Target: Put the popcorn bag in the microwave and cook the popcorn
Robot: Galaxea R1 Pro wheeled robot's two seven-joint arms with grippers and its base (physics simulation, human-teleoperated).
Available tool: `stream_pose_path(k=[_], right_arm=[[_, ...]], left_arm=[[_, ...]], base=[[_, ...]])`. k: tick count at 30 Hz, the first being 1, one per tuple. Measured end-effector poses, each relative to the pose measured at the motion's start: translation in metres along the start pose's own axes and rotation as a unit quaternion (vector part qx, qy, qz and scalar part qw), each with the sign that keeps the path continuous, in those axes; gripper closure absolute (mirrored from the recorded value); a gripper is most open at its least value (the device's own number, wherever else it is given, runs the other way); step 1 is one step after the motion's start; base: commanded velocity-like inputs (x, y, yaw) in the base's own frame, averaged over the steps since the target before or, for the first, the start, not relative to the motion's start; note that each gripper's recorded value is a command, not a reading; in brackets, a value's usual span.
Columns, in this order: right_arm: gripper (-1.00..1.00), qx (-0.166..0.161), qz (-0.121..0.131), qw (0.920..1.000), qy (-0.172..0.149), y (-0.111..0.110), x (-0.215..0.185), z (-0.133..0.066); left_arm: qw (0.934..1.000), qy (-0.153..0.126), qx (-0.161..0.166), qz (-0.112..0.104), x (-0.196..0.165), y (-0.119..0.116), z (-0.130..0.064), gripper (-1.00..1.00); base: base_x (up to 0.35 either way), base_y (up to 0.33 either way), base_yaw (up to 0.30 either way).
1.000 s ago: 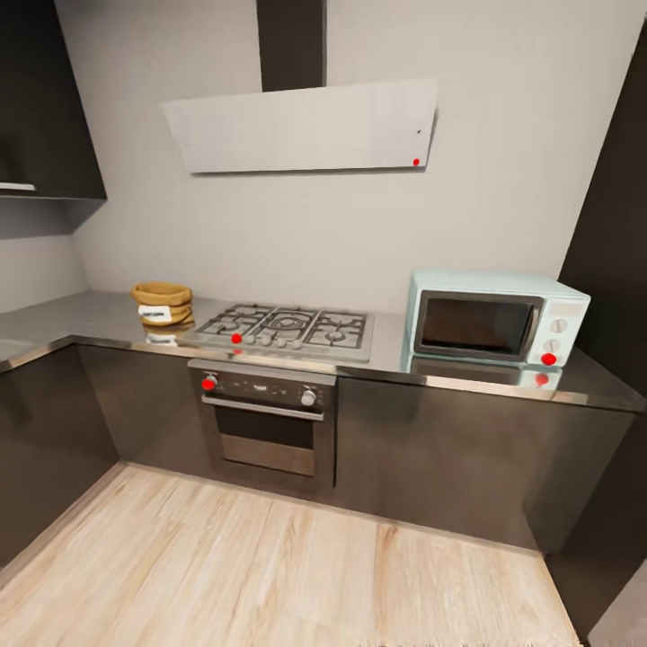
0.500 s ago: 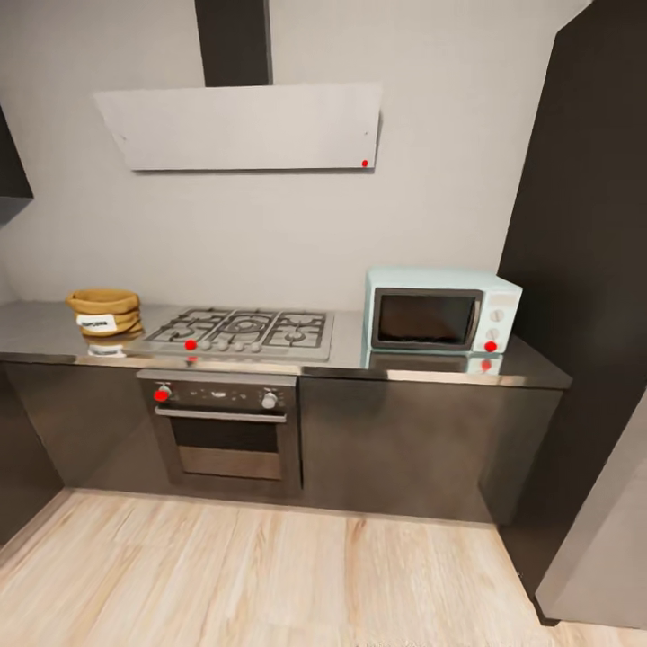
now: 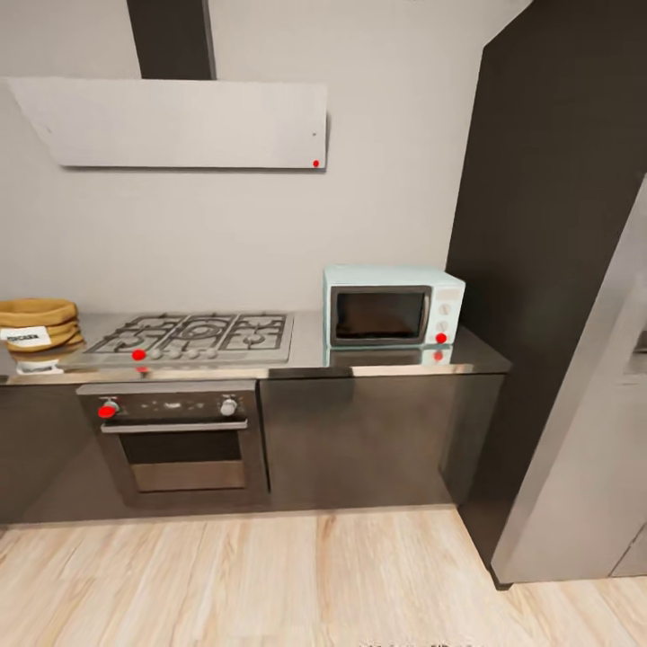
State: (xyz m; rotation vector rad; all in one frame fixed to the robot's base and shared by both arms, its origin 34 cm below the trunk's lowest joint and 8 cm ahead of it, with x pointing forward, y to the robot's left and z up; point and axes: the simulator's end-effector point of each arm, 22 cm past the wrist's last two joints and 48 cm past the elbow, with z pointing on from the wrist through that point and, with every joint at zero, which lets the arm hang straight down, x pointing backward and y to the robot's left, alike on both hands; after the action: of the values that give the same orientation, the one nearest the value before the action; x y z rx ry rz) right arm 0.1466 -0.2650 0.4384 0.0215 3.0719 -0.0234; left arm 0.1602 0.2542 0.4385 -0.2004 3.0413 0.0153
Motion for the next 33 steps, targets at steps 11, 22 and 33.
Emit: stream_pose_path(k=[11,22,33], right_arm=[[-1.0,0.0,-0.001,1.0,0.0,0.0001,0.0,0.0],[-1.0,-0.001,-0.006,1.0,0.002,0.0003,0.0007,0.0],[-1.0,-0.001,-0.008,1.0,0.002,0.0004,0.0011,-0.0001]], left_arm=[[1.0,0.001,0.001,0.0,0.0005,-0.0004,0.0,-1.0],[1.0,0.003,0.001,0.002,0.0016,-0.0006,-0.0001,-1.0],[1.0,0.005,0.0,-0.001,0.0028,0.0002,-0.0002,-1.0]], base=[[0.0,0.0,-0.23],[0.0,0.0,-0.003],[0.172,0.0,0.0]])
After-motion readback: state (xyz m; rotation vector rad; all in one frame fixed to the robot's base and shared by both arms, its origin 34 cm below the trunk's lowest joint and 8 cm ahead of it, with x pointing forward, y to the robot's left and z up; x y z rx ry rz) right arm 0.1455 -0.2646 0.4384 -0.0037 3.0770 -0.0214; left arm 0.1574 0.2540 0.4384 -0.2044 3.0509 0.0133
